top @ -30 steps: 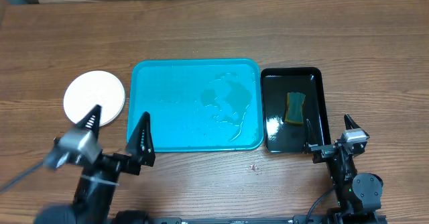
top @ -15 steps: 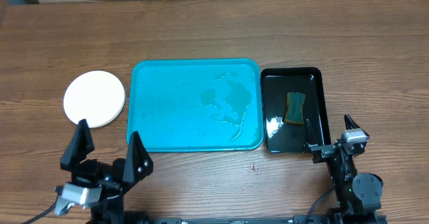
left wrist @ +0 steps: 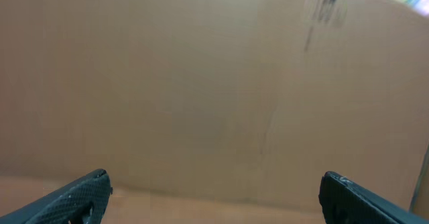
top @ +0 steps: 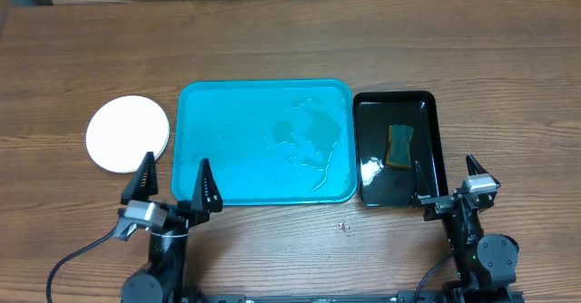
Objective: Clean dirty plates on tray and stack at the side
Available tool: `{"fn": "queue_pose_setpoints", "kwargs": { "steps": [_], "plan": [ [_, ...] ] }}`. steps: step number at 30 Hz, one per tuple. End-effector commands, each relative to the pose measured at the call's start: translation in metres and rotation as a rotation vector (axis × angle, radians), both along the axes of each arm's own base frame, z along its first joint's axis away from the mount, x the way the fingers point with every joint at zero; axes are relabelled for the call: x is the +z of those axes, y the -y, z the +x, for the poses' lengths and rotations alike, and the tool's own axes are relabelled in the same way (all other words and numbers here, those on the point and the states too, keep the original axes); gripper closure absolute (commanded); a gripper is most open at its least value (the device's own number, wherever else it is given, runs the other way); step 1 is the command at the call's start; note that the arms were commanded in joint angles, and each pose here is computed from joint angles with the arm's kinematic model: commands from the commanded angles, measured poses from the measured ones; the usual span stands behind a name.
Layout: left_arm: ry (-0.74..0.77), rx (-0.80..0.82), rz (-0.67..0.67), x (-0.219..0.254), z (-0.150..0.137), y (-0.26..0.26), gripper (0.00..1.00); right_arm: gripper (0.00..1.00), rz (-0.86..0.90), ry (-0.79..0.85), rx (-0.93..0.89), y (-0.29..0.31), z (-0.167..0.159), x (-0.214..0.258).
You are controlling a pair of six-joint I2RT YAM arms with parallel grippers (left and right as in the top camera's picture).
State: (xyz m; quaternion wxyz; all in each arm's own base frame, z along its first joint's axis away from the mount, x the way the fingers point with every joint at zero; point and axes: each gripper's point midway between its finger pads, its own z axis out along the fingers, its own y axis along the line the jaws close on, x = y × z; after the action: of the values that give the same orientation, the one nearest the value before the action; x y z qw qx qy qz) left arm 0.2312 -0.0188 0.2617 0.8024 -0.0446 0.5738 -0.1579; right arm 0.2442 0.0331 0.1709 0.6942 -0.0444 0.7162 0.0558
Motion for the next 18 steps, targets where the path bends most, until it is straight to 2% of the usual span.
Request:
{"fn": "queue_pose_setpoints", "kwargs": {
  "steps": [1,10,18],
  "plan": [
    [-0.061,0.023,0.018,-0.018,0.005,-0.003,0.0,0.0,0.0,0.005,0.007,-0.001,0.0,-0.001],
    [-0.399,0.05,0.226,-0.106,0.014,-0.003,0.0,0.0,0.0,0.005,0.007,-0.001,0.0,-0.001],
    [-0.391,0.065,0.242,-0.104,0.014,-0.005,0.0,0.0,0.0,0.005,0.007,-0.001,0.0,-0.001]
  ]
}}
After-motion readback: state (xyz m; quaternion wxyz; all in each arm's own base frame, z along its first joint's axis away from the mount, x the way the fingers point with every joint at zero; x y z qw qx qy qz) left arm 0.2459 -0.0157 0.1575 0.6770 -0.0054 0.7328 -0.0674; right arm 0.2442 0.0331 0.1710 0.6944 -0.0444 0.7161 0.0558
